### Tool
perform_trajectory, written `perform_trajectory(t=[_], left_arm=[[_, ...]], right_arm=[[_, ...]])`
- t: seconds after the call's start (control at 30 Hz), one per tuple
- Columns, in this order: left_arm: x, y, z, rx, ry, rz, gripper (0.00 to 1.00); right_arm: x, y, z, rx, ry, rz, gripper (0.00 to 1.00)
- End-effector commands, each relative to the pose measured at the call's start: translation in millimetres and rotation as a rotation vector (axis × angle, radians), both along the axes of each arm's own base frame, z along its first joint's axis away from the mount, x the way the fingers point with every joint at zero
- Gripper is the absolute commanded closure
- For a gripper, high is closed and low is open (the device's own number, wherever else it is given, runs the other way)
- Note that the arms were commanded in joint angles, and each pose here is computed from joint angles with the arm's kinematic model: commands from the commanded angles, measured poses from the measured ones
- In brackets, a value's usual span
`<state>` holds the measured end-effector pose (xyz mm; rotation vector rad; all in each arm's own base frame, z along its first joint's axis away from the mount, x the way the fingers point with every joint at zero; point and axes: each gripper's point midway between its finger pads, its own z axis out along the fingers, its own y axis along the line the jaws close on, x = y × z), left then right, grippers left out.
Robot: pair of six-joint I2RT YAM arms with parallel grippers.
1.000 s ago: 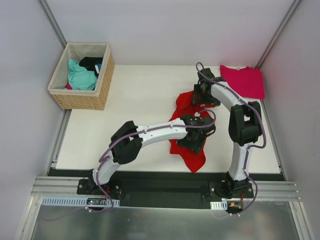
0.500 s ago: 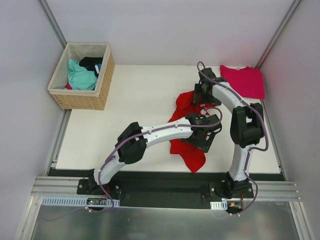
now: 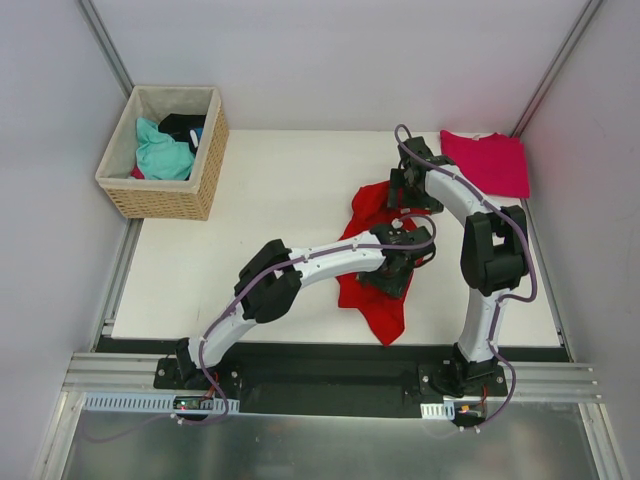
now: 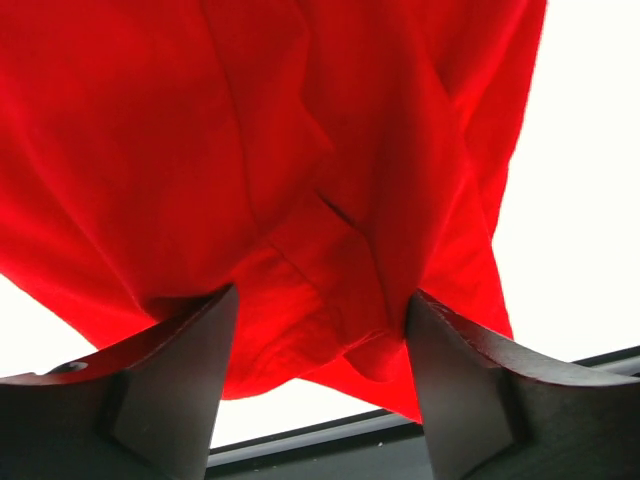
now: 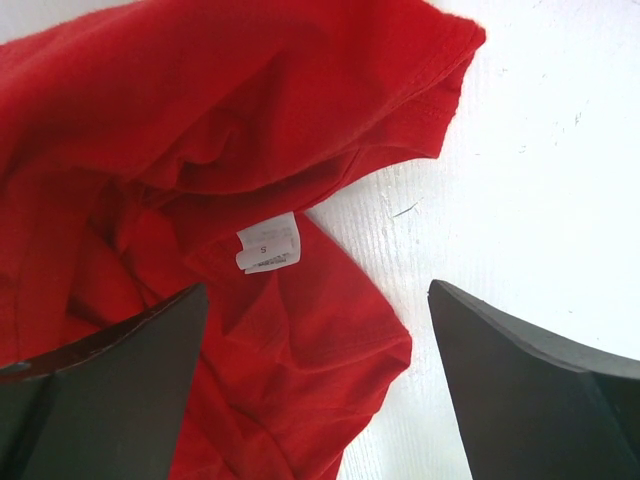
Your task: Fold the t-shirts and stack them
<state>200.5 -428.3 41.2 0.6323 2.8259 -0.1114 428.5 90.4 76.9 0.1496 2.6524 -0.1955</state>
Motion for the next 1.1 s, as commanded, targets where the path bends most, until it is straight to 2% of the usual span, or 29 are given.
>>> perform_trajectory(t=[0.0, 0.4, 0.63, 0.8, 0.97, 1.07], left_arm=[[7.7, 6.4, 34.9, -0.030, -0.060, 0.013, 0.36], [6.3, -1.6, 85.0, -0.147, -0.088, 0.001, 0.35], [2.4, -5.4, 60.2, -0.114, -0.044, 0.005, 0.36], [4.0, -4.7, 44.6, -0.080, -0.038, 0.012, 0.42], [5.4, -7.0, 32.8, -0.065, -0.028, 0.017, 0.53], [4.9, -8.9, 28.6, -0.064, -0.020, 0.022, 0.54]], right_arm=[[4.9, -1.5, 24.0, 0.014, -0.065, -0.013, 0.04], [5.3, 0.8, 23.1, 0.024, -0.059, -0.008, 0.04], [3.8, -1.7, 21.9, 0.016, -0.055, -0.013, 0.04], [3.5, -0.7, 19.7, 0.018, -0.054, -0.013, 0.04], [2.6, -1.1, 17.6, 0.015, -0.049, -0.011, 0.04], [2.6, -1.1, 17.9, 0.016, -0.050, -0.011, 0.04]])
